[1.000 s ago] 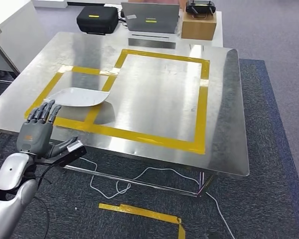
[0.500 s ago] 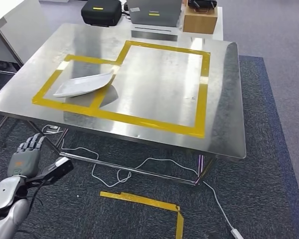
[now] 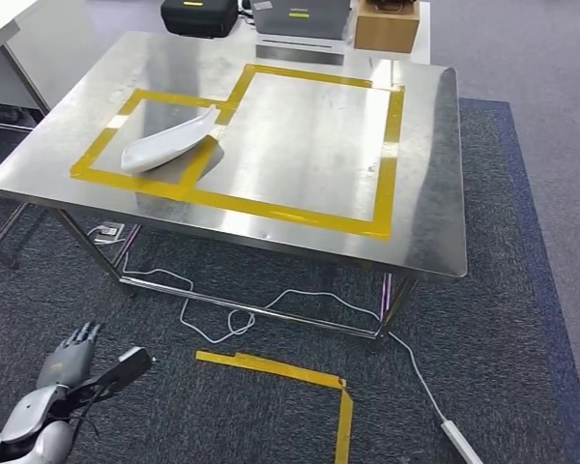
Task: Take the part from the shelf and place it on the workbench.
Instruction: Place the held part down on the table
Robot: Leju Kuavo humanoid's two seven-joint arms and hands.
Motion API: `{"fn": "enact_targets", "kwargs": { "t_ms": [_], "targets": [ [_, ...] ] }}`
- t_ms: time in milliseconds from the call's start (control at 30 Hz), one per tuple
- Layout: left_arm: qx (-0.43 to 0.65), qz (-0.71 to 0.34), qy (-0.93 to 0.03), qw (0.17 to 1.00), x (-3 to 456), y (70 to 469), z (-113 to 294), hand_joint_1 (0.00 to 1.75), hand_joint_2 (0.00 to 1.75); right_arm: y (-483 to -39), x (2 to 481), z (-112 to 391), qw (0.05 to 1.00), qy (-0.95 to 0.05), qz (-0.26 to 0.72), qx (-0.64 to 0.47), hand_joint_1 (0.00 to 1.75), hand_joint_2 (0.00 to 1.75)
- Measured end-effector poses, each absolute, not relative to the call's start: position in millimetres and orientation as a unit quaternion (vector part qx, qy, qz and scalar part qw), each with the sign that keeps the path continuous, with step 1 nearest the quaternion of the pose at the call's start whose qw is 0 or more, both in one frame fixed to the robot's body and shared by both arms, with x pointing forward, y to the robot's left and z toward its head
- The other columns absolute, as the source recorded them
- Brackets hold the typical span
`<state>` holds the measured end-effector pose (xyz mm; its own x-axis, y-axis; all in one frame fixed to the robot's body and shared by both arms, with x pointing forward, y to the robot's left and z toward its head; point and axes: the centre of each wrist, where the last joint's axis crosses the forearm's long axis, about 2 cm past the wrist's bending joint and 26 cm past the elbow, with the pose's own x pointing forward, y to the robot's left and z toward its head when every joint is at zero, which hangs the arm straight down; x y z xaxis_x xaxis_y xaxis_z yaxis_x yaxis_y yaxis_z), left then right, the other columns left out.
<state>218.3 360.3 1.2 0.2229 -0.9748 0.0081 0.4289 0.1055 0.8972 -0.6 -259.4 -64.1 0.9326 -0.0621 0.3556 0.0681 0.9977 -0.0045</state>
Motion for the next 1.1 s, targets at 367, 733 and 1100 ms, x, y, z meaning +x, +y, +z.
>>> {"fn": "enact_targets", "kwargs": {
  "t_ms": [367,733,1100],
  "targets": [
    [0.274,-0.467,-0.247,0.804,118,324,-71,0.00,0.00,-259,-3,-56,0.980,-0.169,-0.107,-0.022,0.00,0.00],
    [0.207,-0.399,-0.218,0.866,67,288,-89,0.00,0.00,-261,-10,-45,0.974,-0.155,-0.159,-0.031,0.00,0.00],
    [0.192,-0.323,-0.191,0.907,39,268,-97,0.00,0.00,-261,-11,-39,0.972,-0.158,-0.171,-0.032,0.00,0.00]
  ]
}}
